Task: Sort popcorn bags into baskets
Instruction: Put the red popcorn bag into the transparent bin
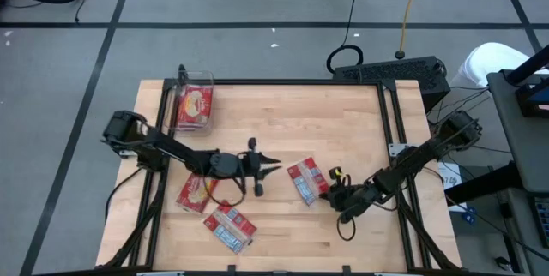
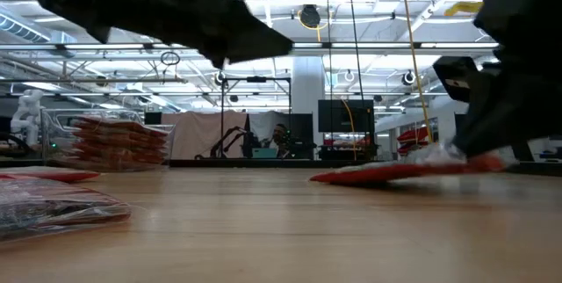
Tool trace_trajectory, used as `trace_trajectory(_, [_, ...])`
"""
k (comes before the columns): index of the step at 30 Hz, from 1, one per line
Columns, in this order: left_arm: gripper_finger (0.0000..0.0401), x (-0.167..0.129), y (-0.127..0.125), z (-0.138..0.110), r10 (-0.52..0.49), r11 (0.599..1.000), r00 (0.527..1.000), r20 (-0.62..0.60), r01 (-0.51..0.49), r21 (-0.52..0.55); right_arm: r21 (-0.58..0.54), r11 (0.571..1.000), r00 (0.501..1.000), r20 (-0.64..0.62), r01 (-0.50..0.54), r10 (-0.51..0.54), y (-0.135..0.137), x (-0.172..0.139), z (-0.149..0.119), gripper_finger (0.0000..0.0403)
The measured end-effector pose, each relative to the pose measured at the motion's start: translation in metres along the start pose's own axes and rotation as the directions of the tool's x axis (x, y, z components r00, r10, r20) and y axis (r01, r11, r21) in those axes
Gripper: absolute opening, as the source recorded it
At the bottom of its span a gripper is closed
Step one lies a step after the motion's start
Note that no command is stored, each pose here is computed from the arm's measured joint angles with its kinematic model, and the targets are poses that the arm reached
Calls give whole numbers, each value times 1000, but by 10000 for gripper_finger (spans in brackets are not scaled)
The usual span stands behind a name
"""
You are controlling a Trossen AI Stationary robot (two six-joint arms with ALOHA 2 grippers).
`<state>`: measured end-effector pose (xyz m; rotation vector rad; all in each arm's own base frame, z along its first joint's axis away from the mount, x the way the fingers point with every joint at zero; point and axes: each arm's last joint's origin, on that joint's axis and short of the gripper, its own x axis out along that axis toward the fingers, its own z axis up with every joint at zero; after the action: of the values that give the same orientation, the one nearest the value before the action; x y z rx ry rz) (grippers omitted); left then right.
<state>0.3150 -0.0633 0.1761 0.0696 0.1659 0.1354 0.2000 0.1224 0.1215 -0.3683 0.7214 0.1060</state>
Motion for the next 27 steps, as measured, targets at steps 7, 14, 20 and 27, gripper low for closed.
trace_trajectory(7, [183,41,-18,-17,-66,993,996,-53,71,99,58,997,997,50,51,-54,-21,-5,10,1])
trace_trajectory(14, [246,52,-36,-31,-168,977,982,-88,178,116,127,988,991,85,90,-101,-39,-11,17,0])
trace_trajectory(20, [250,65,-44,-49,-101,962,987,-128,130,242,180,976,985,97,125,-144,-53,-11,19,0])
trace_trajectory(27, [247,90,-43,-60,112,894,985,-128,-44,446,221,962,978,96,158,-183,-65,-9,20,0])
